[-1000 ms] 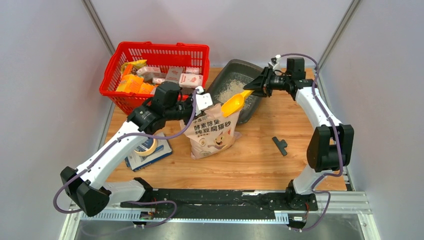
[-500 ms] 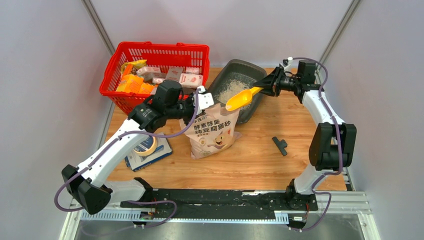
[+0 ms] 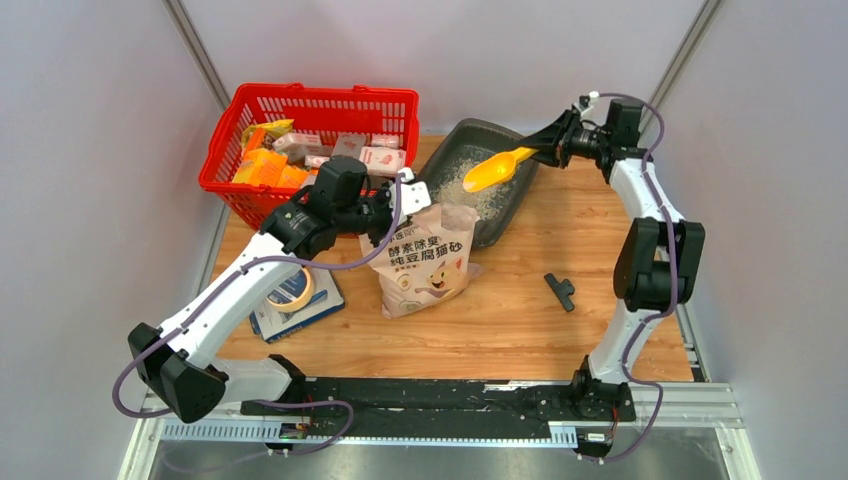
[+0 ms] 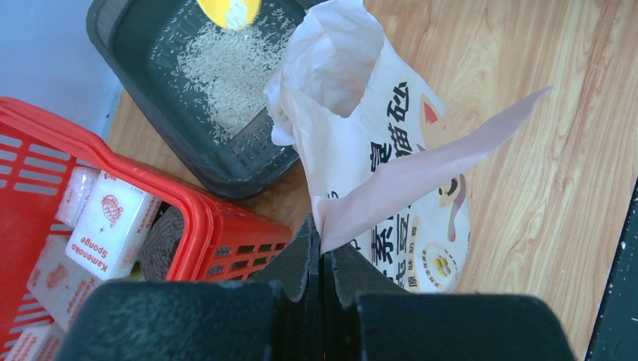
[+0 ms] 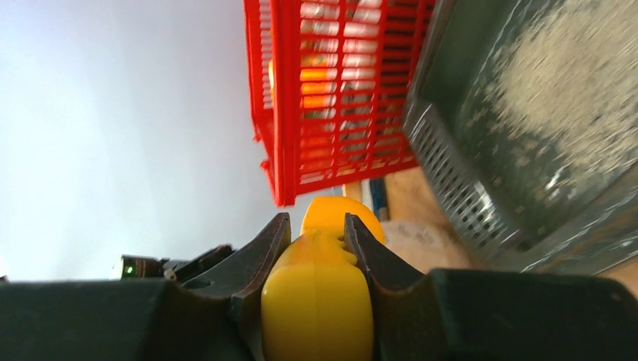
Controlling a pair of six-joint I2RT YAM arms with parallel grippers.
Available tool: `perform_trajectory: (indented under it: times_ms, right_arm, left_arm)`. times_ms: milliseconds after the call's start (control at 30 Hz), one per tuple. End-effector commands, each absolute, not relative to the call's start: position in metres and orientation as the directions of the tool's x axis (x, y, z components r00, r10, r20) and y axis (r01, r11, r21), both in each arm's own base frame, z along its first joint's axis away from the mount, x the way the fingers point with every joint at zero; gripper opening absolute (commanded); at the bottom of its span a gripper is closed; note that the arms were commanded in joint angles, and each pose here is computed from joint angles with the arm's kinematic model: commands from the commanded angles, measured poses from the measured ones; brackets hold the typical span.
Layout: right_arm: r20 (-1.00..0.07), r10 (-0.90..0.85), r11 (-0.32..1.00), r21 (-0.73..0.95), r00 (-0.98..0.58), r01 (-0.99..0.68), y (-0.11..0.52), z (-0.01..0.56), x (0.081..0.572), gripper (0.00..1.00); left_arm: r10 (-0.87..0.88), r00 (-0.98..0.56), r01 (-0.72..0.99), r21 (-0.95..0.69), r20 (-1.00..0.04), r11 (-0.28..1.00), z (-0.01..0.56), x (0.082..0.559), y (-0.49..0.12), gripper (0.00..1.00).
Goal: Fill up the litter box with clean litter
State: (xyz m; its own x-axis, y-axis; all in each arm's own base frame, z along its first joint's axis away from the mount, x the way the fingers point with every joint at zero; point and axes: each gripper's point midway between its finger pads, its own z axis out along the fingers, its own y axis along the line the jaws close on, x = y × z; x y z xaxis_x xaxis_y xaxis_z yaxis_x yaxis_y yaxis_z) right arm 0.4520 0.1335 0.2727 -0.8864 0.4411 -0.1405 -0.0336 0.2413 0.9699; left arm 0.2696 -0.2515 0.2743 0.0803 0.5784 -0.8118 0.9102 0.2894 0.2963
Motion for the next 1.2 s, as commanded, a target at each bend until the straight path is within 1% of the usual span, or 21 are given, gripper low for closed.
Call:
perform_trajectory:
  times_ms: [0, 33, 67, 100, 133, 167, 267, 400, 533, 600, 667, 700, 733, 767, 833, 867, 900, 967, 1000, 1100, 1167]
  right_arm:
    - [-0.311, 0.494, 0.313, 0.935, -0.812, -0.168, 0.101, 0.276, 0.516, 0.0]
    - [-0.365, 0.482, 0.351, 0.913, -0.796, -0.206, 0.097, 0.27, 0.527, 0.0]
    - [-0.457, 0.475, 0.4, 0.873, -0.752, -0.278, 0.093, 0.283, 0.541, 0.0]
    - [-0.505, 0.455, 0.45, 0.841, -0.734, -0.301, 0.093, 0.275, 0.55, 0.0]
    - [-0.492, 0.445, 0.492, 0.833, -0.749, -0.254, 0.092, 0.258, 0.553, 0.0]
    - [-0.612, 0.408, 0.616, 0.733, -0.678, -0.29, 0.081, 0.255, 0.566, 0.0]
    - [-0.722, 0.331, 0.702, 0.619, -0.607, -0.353, 0.085, 0.269, 0.571, 0.0]
    - [-0.786, 0.262, 0.76, 0.525, -0.559, -0.383, 0.088, 0.28, 0.563, 0.0]
    - [-0.806, 0.24, 0.794, 0.484, -0.541, -0.369, 0.083, 0.29, 0.548, 0.0]
    - [-0.831, 0.215, 0.795, 0.454, -0.513, -0.402, 0.083, 0.311, 0.533, 0.0]
    - [-0.824, 0.2, 0.786, 0.458, -0.531, -0.416, 0.085, 0.314, 0.513, 0.0]
    - [-0.84, 0.195, 0.788, 0.442, -0.506, -0.43, 0.082, 0.331, 0.497, 0.0]
    - [-0.834, 0.192, 0.786, 0.446, -0.517, -0.428, 0.081, 0.331, 0.486, 0.0]
    - [-0.809, 0.193, 0.774, 0.474, -0.556, -0.42, 0.081, 0.317, 0.472, 0.0]
    - [-0.81, 0.191, 0.773, 0.472, -0.554, -0.423, 0.074, 0.326, 0.441, 0.0]
    - [-0.798, 0.194, 0.768, 0.485, -0.571, -0.418, 0.073, 0.321, 0.428, 0.0]
    - [-0.758, 0.207, 0.77, 0.516, -0.618, -0.375, 0.068, 0.298, 0.415, 0.0]
    - [-0.724, 0.222, 0.76, 0.548, -0.654, -0.349, 0.066, 0.289, 0.385, 0.0]
    - [-0.66, 0.257, 0.754, 0.594, -0.706, -0.28, 0.059, 0.262, 0.372, 0.0]
    - [-0.569, 0.343, 0.73, 0.662, -0.747, -0.169, 0.049, 0.236, 0.343, 0.0]
    - [-0.465, 0.368, 0.677, 0.727, -0.805, -0.11, 0.054, 0.199, 0.324, 0.01]
  left_arm:
    - [0.56, 0.137, 0.893, 0.346, -0.817, 0.288, 0.299, 0.274, -0.253, 0.0]
    - [0.559, 0.135, 0.893, 0.345, -0.818, 0.289, 0.3, 0.274, -0.253, 0.0]
    - [0.556, 0.138, 0.895, 0.344, -0.82, 0.285, 0.301, 0.273, -0.254, 0.0]
    - [0.555, 0.139, 0.896, 0.343, -0.82, 0.282, 0.301, 0.273, -0.254, 0.0]
    - [0.553, 0.136, 0.896, 0.34, -0.822, 0.285, 0.301, 0.272, -0.254, 0.0]
    - [0.551, 0.137, 0.897, 0.34, -0.823, 0.283, 0.302, 0.272, -0.254, 0.0]
    - [0.547, 0.144, 0.89, 0.35, -0.825, 0.292, 0.305, 0.271, -0.252, 0.0]
    - [0.537, 0.149, 0.889, 0.351, -0.83, 0.295, 0.304, 0.268, -0.25, 0.0]
    - [0.519, 0.14, 0.896, 0.33, -0.843, 0.295, 0.301, 0.263, -0.252, 0.0]
    - [0.504, 0.143, 0.901, 0.323, -0.852, 0.29, 0.302, 0.262, -0.255, 0.0]
    - [0.487, 0.143, 0.903, 0.316, -0.862, 0.293, 0.304, 0.262, -0.258, 0.0]
    - [0.483, 0.141, 0.904, 0.311, -0.864, 0.292, 0.304, 0.262, -0.259, 0.0]
    - [0.477, 0.137, 0.905, 0.305, -0.868, 0.295, 0.304, 0.261, -0.26, 0.0]
    - [0.469, 0.142, 0.904, 0.307, -0.872, 0.297, 0.305, 0.262, -0.261, 0.0]
    - [0.45, 0.133, 0.904, 0.295, -0.883, 0.311, 0.303, 0.264, -0.264, 0.0]
    - [0.446, 0.13, 0.906, 0.289, -0.886, 0.31, 0.301, 0.264, -0.265, 0.0]
    - [0.446, 0.122, 0.909, 0.281, -0.887, 0.309, 0.295, 0.263, -0.265, 0.0]
    - [0.436, 0.113, 0.911, 0.268, -0.893, 0.312, 0.294, 0.262, -0.266, 0.0]
    - [0.434, 0.11, 0.914, 0.263, -0.894, 0.31, 0.293, 0.261, -0.267, 0.0]
    - [0.429, 0.104, 0.915, 0.255, -0.897, 0.312, 0.293, 0.26, -0.267, 0.0]
    - [0.422, 0.098, 0.916, 0.247, -0.901, 0.315, 0.293, 0.259, -0.267, 0.0]
